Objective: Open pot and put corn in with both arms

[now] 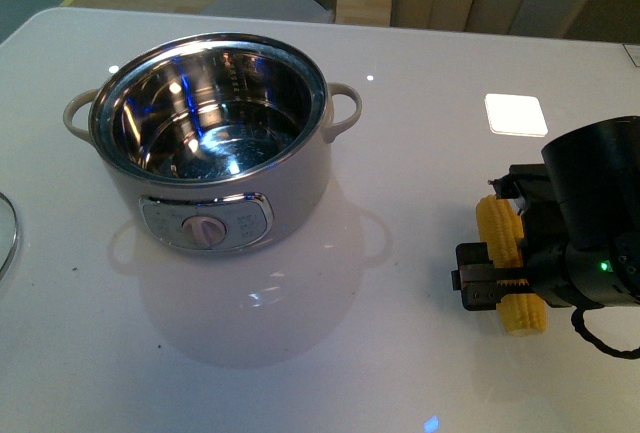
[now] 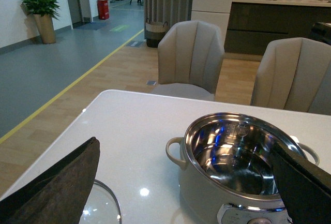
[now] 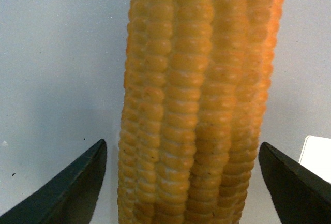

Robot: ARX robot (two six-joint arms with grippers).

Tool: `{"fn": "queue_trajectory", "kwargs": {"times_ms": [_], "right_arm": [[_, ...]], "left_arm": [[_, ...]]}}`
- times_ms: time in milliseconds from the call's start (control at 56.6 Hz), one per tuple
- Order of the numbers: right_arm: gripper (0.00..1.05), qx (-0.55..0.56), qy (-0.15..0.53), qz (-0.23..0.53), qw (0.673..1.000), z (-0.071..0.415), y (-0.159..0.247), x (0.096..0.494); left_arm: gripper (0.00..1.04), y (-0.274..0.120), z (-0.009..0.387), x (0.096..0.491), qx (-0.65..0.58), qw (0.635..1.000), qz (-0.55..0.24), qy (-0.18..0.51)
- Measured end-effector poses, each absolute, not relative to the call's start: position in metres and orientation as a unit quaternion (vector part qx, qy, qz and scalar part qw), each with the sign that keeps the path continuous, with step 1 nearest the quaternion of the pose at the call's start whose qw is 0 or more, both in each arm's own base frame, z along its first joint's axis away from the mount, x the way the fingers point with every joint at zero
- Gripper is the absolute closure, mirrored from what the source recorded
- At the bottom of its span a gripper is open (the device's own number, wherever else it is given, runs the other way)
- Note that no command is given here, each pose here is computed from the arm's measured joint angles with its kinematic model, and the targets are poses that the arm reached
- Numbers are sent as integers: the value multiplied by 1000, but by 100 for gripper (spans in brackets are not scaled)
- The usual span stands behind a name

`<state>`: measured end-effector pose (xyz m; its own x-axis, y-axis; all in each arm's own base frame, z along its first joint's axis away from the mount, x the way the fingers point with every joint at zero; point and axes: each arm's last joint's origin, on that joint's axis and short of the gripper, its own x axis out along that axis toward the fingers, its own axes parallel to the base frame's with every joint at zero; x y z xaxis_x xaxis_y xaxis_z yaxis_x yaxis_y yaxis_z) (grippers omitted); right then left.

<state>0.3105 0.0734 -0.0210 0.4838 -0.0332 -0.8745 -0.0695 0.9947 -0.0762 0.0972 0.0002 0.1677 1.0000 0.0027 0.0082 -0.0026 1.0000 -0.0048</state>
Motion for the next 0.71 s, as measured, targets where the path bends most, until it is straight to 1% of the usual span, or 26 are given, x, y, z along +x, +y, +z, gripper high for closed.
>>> {"fn": "queue_trajectory", "kwargs": {"times_ms": [18,35,194,335,459,565,706], "right_arm": [[37,-50,508,12,860,-21,74,310],[38,-50,508,12,860,-21,74,310],[61,-49,518,18,854,-20,73,306],[75,-40,530,23,846,-16,67,295],[81,-21,547,32,836,-3,57,279],[82,-3,543,41,839,12,55,271],[82,29,525,64,848,46,56,262]], "left_arm": [[7,0,168,97,-2,1000,1,-4],[7,0,168,97,-2,1000,1,-4],[7,0,168,97,-2,1000,1,-4],[7,0,168,97,-2,1000,1,-4],[7,0,168,97,-2,1000,1,-4],[7,0,168,97,-2,1000,1,-4],[7,0,168,97,-2,1000,1,-4]]}}
